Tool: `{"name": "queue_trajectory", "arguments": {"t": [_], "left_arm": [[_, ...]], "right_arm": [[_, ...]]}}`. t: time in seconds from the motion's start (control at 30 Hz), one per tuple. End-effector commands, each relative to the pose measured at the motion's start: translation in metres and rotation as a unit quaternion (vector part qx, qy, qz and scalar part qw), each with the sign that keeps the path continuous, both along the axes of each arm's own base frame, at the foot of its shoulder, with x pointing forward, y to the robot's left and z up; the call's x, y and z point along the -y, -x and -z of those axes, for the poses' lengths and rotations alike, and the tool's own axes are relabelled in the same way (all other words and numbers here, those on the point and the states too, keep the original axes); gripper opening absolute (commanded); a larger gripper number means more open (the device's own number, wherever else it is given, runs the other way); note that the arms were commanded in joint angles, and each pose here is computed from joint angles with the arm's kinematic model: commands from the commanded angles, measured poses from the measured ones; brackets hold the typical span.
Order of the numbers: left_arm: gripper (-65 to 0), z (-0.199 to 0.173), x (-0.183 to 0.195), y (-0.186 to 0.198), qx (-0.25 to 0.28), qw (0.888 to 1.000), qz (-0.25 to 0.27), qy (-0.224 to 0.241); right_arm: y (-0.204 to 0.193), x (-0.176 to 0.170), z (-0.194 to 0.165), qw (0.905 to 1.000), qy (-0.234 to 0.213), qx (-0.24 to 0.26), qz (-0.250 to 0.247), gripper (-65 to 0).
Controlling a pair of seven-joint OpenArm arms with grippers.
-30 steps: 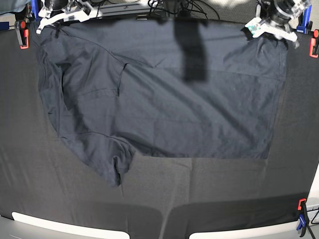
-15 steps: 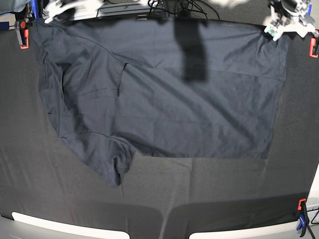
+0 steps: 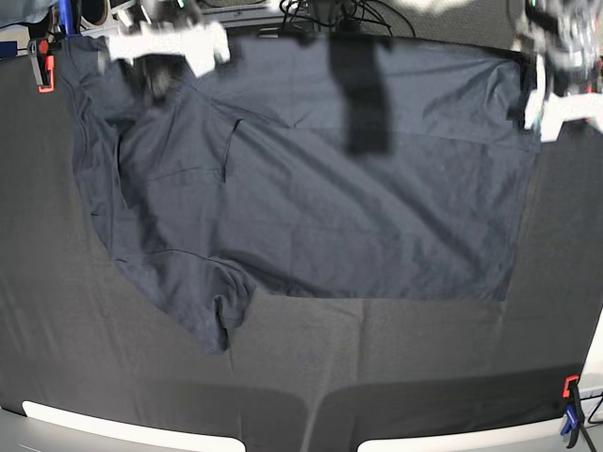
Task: Layout the t-shirt on the table in an organized manner, then fold the t-shirt properly
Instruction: 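Move both grippers down onto the shirt's side edges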
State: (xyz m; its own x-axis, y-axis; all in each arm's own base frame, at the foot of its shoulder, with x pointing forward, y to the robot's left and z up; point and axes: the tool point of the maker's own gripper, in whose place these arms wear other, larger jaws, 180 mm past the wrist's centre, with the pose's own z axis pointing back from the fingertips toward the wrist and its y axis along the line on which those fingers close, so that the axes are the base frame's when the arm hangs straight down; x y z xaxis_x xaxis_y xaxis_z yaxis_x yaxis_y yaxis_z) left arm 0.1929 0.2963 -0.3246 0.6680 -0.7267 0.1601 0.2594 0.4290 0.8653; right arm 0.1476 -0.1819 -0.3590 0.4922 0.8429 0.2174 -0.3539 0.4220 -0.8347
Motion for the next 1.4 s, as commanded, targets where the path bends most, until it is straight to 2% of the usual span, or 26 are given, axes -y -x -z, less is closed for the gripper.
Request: {"name": "queue_trajectory", "arguments": {"t": [0.0,0.1,0.17,0.23,0.3,0.37,0.43,0.47,0.57,0.63,0.7,0.77,0.87,0.93,1.0,1.03,1.07,1.13,1.23,1.37], "left_arm": [[-32.8,-0.018,0.001,-0.019,0.04,0.999,0.01,0.002],[-32.8,-0.034,0.015,-0.056,0.094,0.994,0.033,0.051],[-32.8,-0.047,0.029,-0.081,0.132,0.985,0.055,0.099],[-32.8,-0.064,0.048,-0.106,0.174,0.968,0.089,0.16],[-32.8,-0.084,0.069,-0.128,0.216,0.941,0.125,0.226],[-32.8,-0.103,0.08,-0.148,0.242,0.922,0.147,0.264],[-32.8,-0.115,0.08,-0.168,0.249,0.915,0.156,0.276],[-32.8,-0.117,0.077,-0.178,0.245,0.915,0.157,0.279],[-32.8,-0.104,0.067,-0.209,0.2,0.916,0.151,0.312],[-32.8,-0.092,0.054,-0.229,0.18,0.912,0.127,0.347],[-32.8,-0.081,0.041,-0.251,0.173,0.901,0.092,0.388],[-32.8,-0.068,0.035,-0.272,0.16,0.88,0.065,0.442],[-32.8,-0.03,0.031,-0.296,0.113,0.839,0.021,0.532],[-32.8,0.001,0.025,-0.301,0.087,0.792,-0.037,0.603],[-32.8,0.018,0.025,-0.303,0.08,0.737,-0.069,0.668],[-32.8,0.022,0.024,-0.303,0.083,0.716,-0.074,0.689],[-32.8,0.025,0.021,-0.303,0.09,0.701,-0.077,0.703],[-32.8,0.032,0.009,-0.298,0.108,0.684,-0.097,0.715],[-32.8,0.049,0.0,-0.286,0.113,0.668,-0.134,0.723],[-32.8,0.063,0.004,-0.276,0.11,0.65,-0.153,0.736]], "right_arm": [[-0.018,-0.002,-0.014,0.999,-0.016,0.041,0.006,-43.8],[-0.057,-0.005,-0.027,0.9922,-0.072,0.093,0.041,-43.8],[-0.081,-0.002,-0.037,0.9844,-0.11,0.121,0.064,-43.8],[-0.102,-0.001,-0.042,0.9794,-0.141,0.126,0.07,-43.8],[-0.123,-0.003,-0.046,0.9755,-0.174,0.12,0.064,-43.8],[-0.141,-0.003,-0.054,0.9698,-0.202,0.122,0.062,-43.8],[-0.155,-0.001,-0.065,0.9633,-0.222,0.135,0.066,-43.8],[-0.161,0.0,-0.07,0.9606,-0.229,0.143,0.067,-43.8],[-0.173,0.0,-0.083,0.9574,-0.231,0.161,0.064,-43.8],[-0.177,0.0,-0.087,0.9563,-0.232,0.167,0.062,-43.8],[-0.178,0.0,-0.089,0.9559,-0.232,0.17,0.061,-43.8],[-0.178,0.0,-0.089,0.956,-0.232,0.169,0.061,-43.8],[-0.176,0.002,-0.085,0.9571,-0.23,0.161,0.069,-43.8],[-0.174,0.004,-0.082,0.9583,-0.228,0.154,0.079,-43.8],[-0.172,0.007,-0.08,0.9595,-0.223,0.148,0.087,-43.8],[-0.172,0.007,-0.08,0.9597,-0.223,0.148,0.088,-43.8],[-0.172,0.007,-0.08,0.9596,-0.223,0.147,0.088,-43.8],[-0.172,0.006,-0.079,0.9591,-0.225,0.146,0.09,-43.8],[-0.171,0.003,-0.077,0.9577,-0.231,0.142,0.096,-43.8],[-0.17,-0.006,-0.075,0.9531,-0.248,0.141,0.1,-43.8]]}}
